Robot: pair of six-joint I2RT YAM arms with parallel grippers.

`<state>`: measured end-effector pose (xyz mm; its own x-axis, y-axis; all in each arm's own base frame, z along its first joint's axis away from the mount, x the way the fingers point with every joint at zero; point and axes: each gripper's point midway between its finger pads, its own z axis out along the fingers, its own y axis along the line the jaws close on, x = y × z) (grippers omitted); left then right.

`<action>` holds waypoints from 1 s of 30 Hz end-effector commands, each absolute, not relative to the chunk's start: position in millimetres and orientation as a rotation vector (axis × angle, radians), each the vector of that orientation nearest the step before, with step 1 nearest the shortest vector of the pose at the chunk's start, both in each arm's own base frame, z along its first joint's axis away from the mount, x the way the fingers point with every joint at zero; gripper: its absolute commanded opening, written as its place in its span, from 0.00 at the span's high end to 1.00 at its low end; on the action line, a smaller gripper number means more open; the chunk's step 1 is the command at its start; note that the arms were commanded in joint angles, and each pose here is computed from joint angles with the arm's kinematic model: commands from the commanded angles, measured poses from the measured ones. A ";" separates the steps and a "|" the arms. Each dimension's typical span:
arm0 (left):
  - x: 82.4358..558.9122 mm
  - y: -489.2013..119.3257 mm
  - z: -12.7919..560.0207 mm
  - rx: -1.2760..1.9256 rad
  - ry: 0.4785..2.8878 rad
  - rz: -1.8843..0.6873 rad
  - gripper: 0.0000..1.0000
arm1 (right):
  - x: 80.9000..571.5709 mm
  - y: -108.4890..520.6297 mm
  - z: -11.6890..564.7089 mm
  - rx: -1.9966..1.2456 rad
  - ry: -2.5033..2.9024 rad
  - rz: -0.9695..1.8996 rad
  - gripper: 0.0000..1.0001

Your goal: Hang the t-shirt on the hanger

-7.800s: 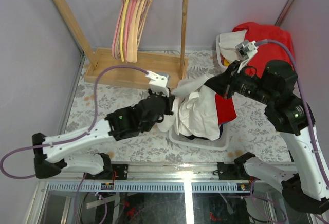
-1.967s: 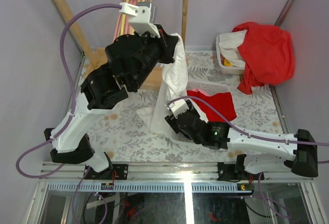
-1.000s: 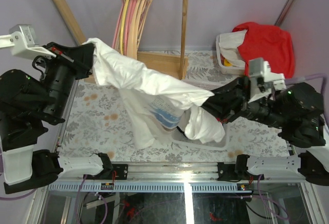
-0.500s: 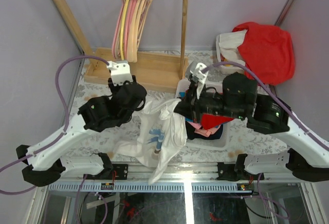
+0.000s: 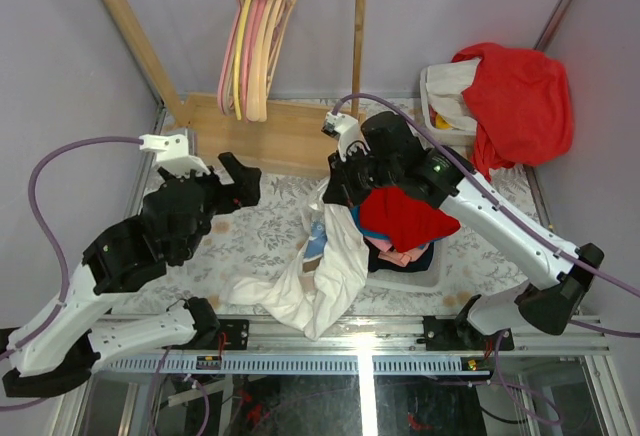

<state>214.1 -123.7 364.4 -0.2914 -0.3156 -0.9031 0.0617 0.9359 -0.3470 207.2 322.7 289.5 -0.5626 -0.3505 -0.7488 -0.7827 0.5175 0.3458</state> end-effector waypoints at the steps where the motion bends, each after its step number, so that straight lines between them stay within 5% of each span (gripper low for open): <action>1: 212.4 -171.7 367.6 -0.042 1.847 -0.562 0.11 | 205.1 328.4 304.5 -0.913 2.120 1.011 1.00; 13: 224.7 -237.5 321.1 0.170 1.908 -0.644 0.18 | 201.7 332.0 310.8 -0.923 2.110 1.052 1.00; 30: 210.4 -245.5 299.2 0.232 1.933 -0.722 0.27 | 198.2 327.6 312.6 -0.930 2.094 1.050 1.00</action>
<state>212.5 -236.9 290.3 -0.4873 -0.1270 -0.8640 0.4141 0.8375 -0.3567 205.9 329.6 282.0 -0.5920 -0.3649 -0.7186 -0.7803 0.4827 0.3976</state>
